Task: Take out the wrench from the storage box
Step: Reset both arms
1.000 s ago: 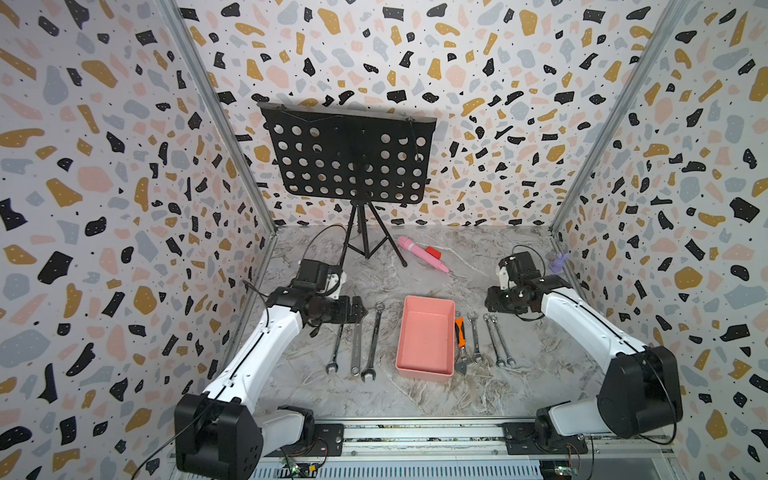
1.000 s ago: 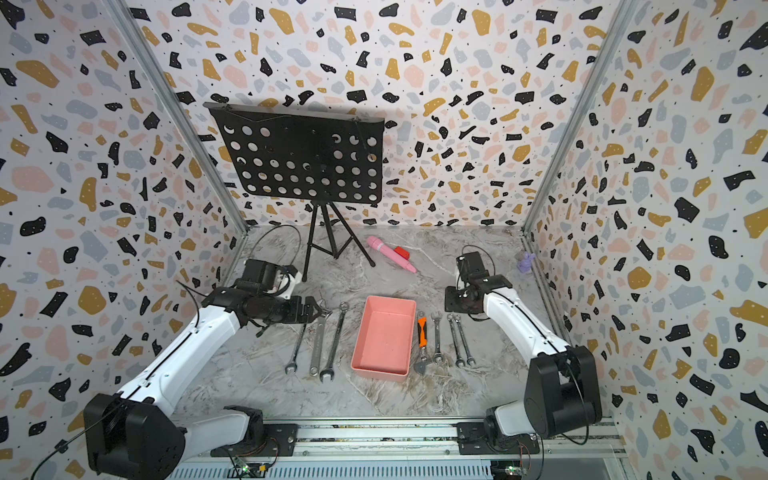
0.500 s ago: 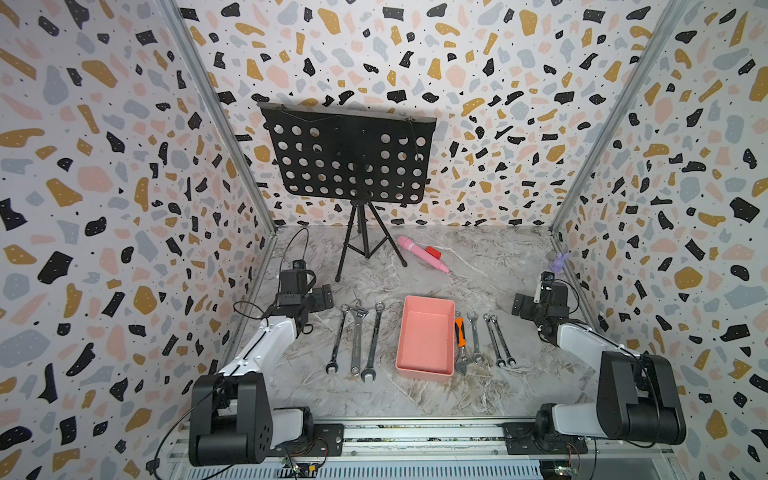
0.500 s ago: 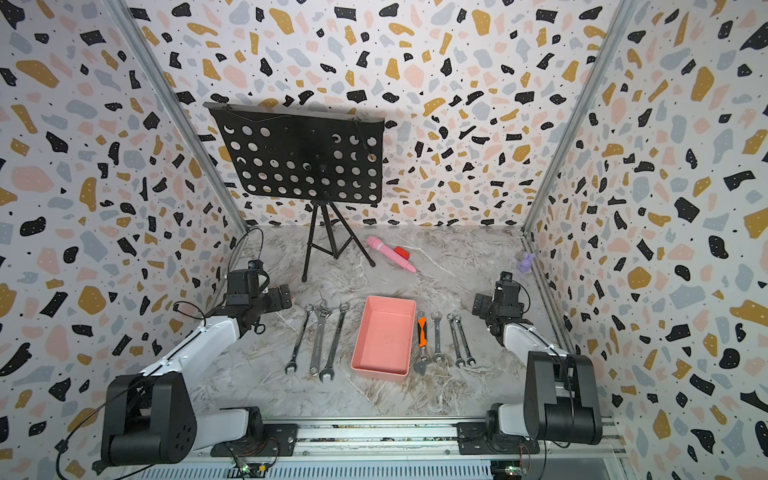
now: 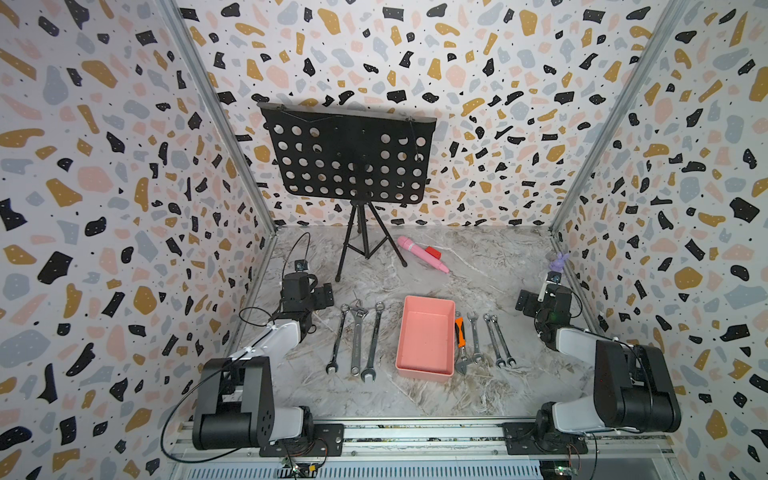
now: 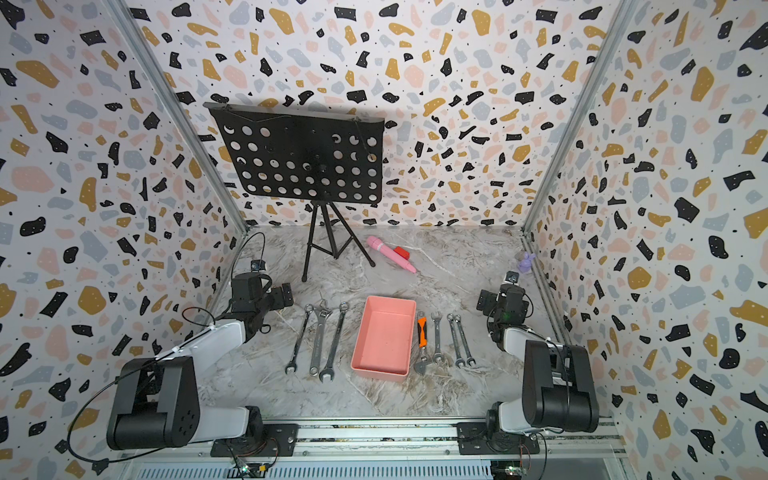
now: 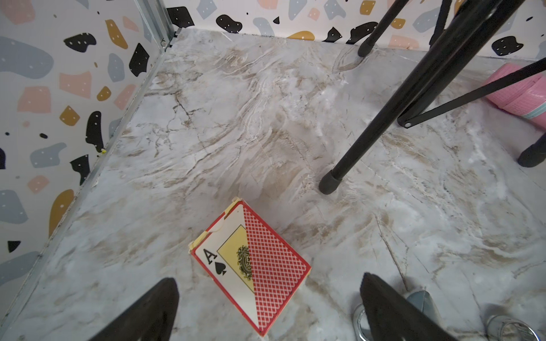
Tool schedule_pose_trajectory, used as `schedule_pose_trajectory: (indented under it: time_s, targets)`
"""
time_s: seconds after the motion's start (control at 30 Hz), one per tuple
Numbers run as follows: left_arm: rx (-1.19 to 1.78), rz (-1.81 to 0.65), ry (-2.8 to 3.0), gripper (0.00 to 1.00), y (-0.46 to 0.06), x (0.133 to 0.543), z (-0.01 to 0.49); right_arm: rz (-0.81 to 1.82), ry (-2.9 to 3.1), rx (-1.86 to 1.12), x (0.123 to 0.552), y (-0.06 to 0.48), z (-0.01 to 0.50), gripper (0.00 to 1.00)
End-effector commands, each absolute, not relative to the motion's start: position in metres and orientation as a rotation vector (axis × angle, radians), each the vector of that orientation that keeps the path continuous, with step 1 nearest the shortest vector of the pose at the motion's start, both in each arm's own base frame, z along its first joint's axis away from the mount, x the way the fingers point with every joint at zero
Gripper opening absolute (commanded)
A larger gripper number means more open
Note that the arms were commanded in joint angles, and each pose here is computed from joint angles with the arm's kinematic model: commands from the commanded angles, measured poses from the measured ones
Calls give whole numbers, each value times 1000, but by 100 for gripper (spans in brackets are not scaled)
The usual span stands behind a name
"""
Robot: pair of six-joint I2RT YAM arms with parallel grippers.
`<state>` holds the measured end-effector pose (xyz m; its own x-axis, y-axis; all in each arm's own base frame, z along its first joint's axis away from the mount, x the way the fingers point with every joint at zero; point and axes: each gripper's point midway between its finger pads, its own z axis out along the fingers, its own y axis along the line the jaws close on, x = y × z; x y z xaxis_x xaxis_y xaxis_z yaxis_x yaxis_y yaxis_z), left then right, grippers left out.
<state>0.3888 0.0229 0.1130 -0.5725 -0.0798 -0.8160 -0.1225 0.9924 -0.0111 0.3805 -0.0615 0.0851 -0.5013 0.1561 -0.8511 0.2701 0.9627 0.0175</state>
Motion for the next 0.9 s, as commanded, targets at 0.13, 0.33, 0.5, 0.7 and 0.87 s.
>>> schedule_pose_trajectory:
  time_s: [0.13,0.33,0.5,0.7,0.87]
  targets:
    - [-112,9,2108,100,16,398,130,-107,2030,245,384,-54,116,100]
    - [-106,-24,2089,100,11,397,134,93,1960,275,392,-34,150,100]
    - [-109,-16,2077,100,13,394,134,362,1965,356,386,-6,160,100]
    - [-131,13,2053,100,18,389,133,230,1999,283,370,-14,153,100]
    - [-138,23,2042,100,20,387,134,51,2001,256,372,-34,134,100]
